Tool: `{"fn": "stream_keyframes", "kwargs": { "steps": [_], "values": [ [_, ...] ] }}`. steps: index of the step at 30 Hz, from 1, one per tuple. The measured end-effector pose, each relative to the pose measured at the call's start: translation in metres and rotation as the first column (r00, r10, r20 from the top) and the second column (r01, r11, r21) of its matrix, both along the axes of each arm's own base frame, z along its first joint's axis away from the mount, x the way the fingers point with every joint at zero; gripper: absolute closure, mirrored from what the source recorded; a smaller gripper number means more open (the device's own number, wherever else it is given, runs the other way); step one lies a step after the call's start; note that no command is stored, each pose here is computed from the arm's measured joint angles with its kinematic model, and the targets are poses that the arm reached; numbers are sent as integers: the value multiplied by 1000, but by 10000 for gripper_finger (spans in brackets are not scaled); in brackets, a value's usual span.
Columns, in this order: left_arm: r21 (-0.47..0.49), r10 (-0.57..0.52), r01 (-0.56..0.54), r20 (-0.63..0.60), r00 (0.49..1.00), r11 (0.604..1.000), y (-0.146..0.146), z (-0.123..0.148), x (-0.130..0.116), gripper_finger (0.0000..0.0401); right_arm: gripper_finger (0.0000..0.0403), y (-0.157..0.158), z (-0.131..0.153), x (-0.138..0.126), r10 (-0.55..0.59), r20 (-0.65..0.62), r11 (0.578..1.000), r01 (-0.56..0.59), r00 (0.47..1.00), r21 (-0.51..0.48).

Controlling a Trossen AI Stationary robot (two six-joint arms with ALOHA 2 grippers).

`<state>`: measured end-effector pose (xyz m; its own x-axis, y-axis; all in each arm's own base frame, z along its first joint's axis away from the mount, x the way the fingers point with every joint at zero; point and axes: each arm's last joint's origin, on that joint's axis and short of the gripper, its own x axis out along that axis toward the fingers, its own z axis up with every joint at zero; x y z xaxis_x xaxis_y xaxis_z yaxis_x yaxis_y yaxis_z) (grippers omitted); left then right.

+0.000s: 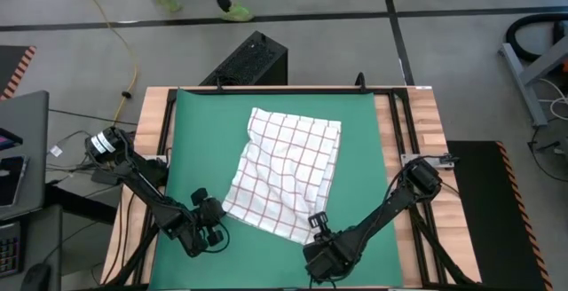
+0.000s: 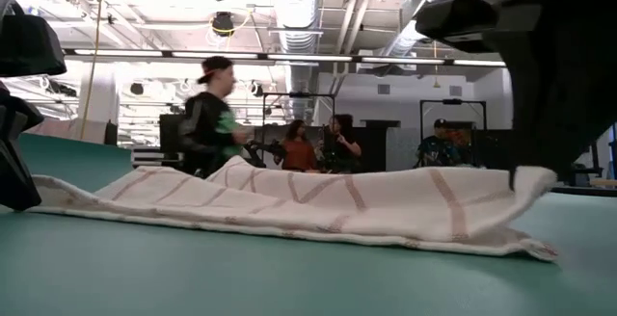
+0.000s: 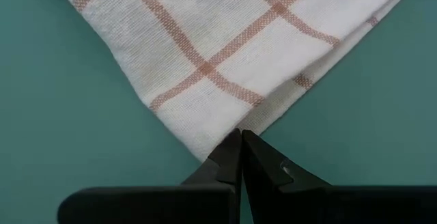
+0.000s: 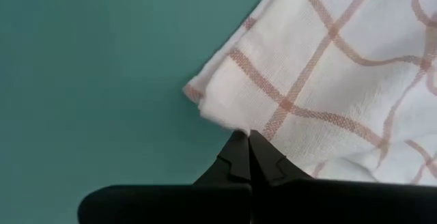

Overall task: Roll towel
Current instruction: Roll the white stripe towel

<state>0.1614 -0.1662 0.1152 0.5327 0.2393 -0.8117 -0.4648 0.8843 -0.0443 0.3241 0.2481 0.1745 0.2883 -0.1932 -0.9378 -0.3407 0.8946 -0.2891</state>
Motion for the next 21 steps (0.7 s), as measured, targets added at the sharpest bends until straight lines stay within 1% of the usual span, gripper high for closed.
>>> {"fn": "stream_keyframes", "kwargs": {
  "steps": [3, 7, 14, 21],
  "values": [
    [-7, 4, -4, 3, 1000, 1000, 0, 0, 0, 401, 396, 0, 0, 1, 1, 7, 1000, -1, 1000, 5],
    [-10, 4, -4, 4, 1000, 1000, 0, 0, 0, 401, 379, 2, 0, 2, 24, 16, 1000, -24, 1000, 12],
    [-17, 3, -3, 2, 1000, 1000, -1, 1, 0, 401, 354, 3, 0, 3, 26, 21, 999, -27, 999, 26],
    [-60, -1, 2, 14, 1000, 998, 0, 9, 0, 401, 343, 3, 0, 3, 22, 9, 999, -22, 1000, 49]
  ]
}}
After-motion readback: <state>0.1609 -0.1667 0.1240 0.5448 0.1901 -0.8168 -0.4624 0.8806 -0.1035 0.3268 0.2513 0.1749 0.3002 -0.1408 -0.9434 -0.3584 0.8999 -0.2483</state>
